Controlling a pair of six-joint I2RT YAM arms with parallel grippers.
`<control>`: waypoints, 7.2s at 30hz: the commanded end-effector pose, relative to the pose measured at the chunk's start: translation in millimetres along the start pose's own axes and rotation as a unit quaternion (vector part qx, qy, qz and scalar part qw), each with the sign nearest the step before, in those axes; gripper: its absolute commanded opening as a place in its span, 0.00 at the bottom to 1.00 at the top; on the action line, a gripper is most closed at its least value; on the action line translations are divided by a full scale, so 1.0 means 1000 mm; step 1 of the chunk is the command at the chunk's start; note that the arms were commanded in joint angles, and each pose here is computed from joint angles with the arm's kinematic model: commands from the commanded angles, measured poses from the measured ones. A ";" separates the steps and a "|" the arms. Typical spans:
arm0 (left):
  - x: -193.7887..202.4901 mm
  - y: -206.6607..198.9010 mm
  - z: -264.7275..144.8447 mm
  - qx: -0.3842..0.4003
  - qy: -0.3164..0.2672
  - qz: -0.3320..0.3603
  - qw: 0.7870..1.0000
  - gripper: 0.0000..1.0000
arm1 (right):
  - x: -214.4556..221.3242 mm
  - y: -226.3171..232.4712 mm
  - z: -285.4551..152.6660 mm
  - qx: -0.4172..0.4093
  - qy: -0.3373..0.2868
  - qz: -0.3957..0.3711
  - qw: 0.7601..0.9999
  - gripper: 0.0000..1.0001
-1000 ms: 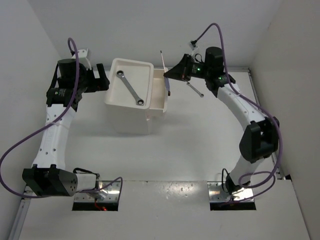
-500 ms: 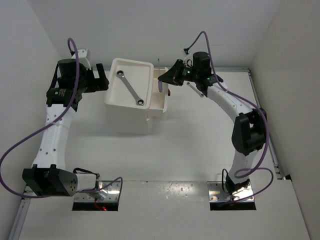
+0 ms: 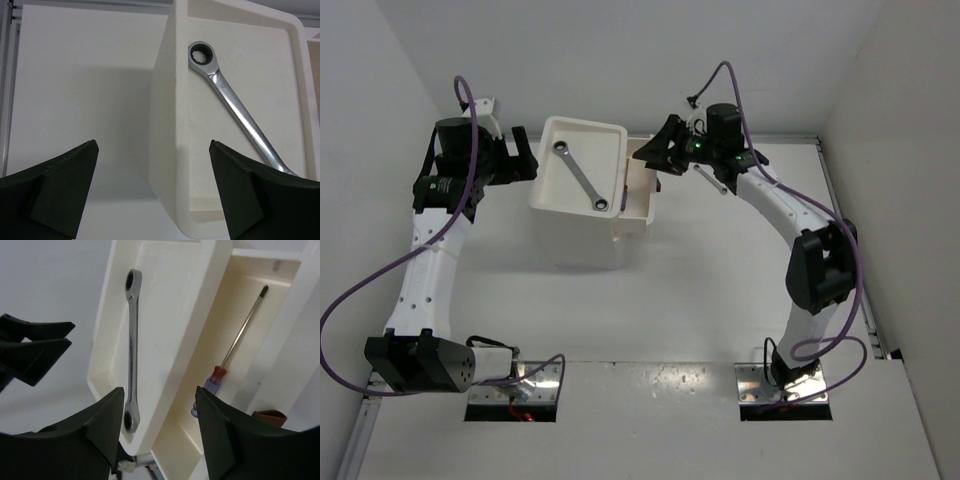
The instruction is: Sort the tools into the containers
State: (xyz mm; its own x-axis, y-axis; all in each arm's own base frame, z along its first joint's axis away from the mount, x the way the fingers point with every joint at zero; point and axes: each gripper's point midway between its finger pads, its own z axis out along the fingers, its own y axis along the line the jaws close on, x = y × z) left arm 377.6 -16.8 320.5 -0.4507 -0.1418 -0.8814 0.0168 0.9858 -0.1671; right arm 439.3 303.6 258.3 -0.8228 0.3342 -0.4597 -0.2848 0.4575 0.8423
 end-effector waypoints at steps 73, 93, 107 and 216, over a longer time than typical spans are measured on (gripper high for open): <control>0.066 -0.050 0.041 0.035 0.123 0.095 0.987 0.00 | 0.048 -0.004 0.044 -0.219 0.102 -0.551 0.799 0.86; 0.011 -0.072 -0.006 0.091 0.006 0.107 0.990 0.50 | -0.016 -0.033 -0.067 -0.083 0.037 -0.558 0.825 0.87; -0.073 -0.042 -0.064 -0.011 -0.132 0.094 0.987 0.99 | -0.051 -0.182 -0.133 0.141 0.199 -0.498 0.832 0.91; 0.001 -0.002 -0.051 -0.008 -0.047 0.040 0.998 1.00 | -0.042 0.077 -0.114 -0.001 0.043 -0.419 0.907 0.00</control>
State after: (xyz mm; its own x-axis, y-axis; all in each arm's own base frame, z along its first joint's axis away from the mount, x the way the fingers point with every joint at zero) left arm 334.3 -15.0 331.3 -0.4011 -0.0530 -0.9145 0.0341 0.9968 -0.0728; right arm 413.4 192.7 309.8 -0.4565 -0.2871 -0.8421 -0.7672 0.6063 0.2092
